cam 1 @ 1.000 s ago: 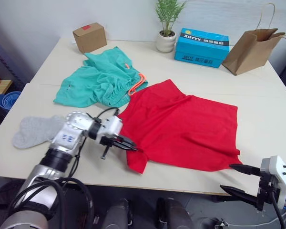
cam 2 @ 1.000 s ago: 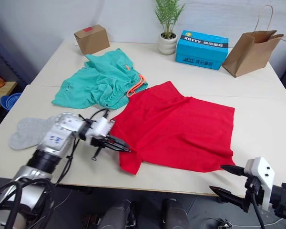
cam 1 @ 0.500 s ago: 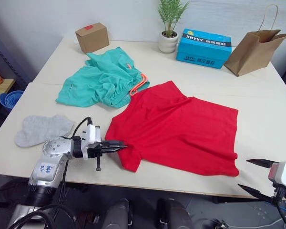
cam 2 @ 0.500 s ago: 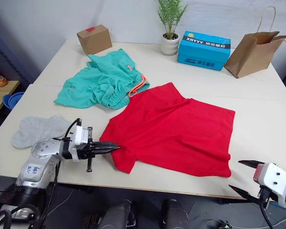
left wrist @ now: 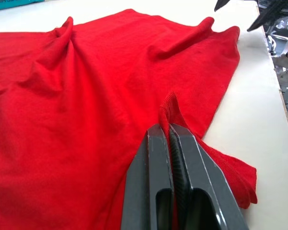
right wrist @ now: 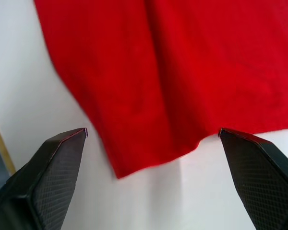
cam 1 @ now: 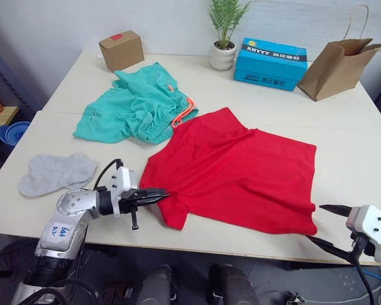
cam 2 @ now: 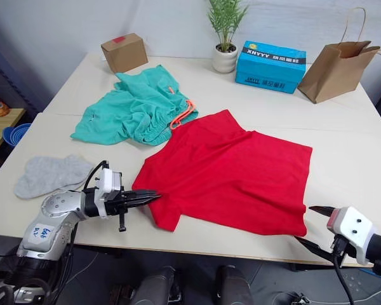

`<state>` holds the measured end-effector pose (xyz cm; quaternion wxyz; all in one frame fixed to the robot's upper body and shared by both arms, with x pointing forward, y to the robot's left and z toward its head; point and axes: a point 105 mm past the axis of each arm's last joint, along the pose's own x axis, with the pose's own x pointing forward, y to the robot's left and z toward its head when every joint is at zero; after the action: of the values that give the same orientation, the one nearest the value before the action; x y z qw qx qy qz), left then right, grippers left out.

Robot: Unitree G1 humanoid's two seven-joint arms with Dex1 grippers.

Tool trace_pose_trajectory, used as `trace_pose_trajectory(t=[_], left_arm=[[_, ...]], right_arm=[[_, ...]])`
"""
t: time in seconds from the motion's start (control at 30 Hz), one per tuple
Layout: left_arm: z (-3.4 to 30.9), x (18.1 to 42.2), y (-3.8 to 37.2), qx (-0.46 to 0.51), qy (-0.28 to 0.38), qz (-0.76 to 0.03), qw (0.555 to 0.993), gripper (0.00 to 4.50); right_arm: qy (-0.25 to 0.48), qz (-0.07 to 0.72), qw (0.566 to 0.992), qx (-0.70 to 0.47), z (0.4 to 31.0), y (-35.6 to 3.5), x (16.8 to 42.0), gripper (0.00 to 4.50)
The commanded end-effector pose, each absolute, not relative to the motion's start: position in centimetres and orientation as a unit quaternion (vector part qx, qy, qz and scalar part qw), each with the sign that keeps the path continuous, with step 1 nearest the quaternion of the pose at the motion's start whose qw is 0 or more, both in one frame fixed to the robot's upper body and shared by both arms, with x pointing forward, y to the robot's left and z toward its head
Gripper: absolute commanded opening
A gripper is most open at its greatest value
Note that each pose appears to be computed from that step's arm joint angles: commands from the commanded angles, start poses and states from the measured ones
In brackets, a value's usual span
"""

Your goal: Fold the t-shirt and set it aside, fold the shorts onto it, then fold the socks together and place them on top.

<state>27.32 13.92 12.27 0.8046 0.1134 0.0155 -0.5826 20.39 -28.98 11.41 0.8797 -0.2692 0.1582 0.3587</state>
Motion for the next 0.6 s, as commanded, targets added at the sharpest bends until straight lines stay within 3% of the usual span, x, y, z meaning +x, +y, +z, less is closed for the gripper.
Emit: trace_pose_trajectory(t=[0.03, 0.17, 0.5, 0.6], left_arm=[[13.2, 27.3, 13.4, 0.123, -0.005, -0.589, 0.799, 0.04], [13.2, 27.4, 13.2, 0.125, -0.006, -0.591, 0.797, 0.04], [13.1, 27.5, 13.2, 0.125, -0.004, -0.589, 0.799, 0.04], [13.1, 27.6, 13.1, 0.126, -0.005, -0.588, 0.799, 0.00]], right_arm=[[0.147, 0.356, 0.868, -0.312, 12.8, -29.8, 20.7, 4.50], [0.160, 0.399, 0.831, -0.353, 11.5, -29.0, 20.1, 4.50], [0.105, 0.387, 0.803, -0.441, 9.1, -27.1, 19.3, 4.50], [0.102, 0.401, 0.789, -0.454, 8.3, -26.7, 18.9, 3.88]])
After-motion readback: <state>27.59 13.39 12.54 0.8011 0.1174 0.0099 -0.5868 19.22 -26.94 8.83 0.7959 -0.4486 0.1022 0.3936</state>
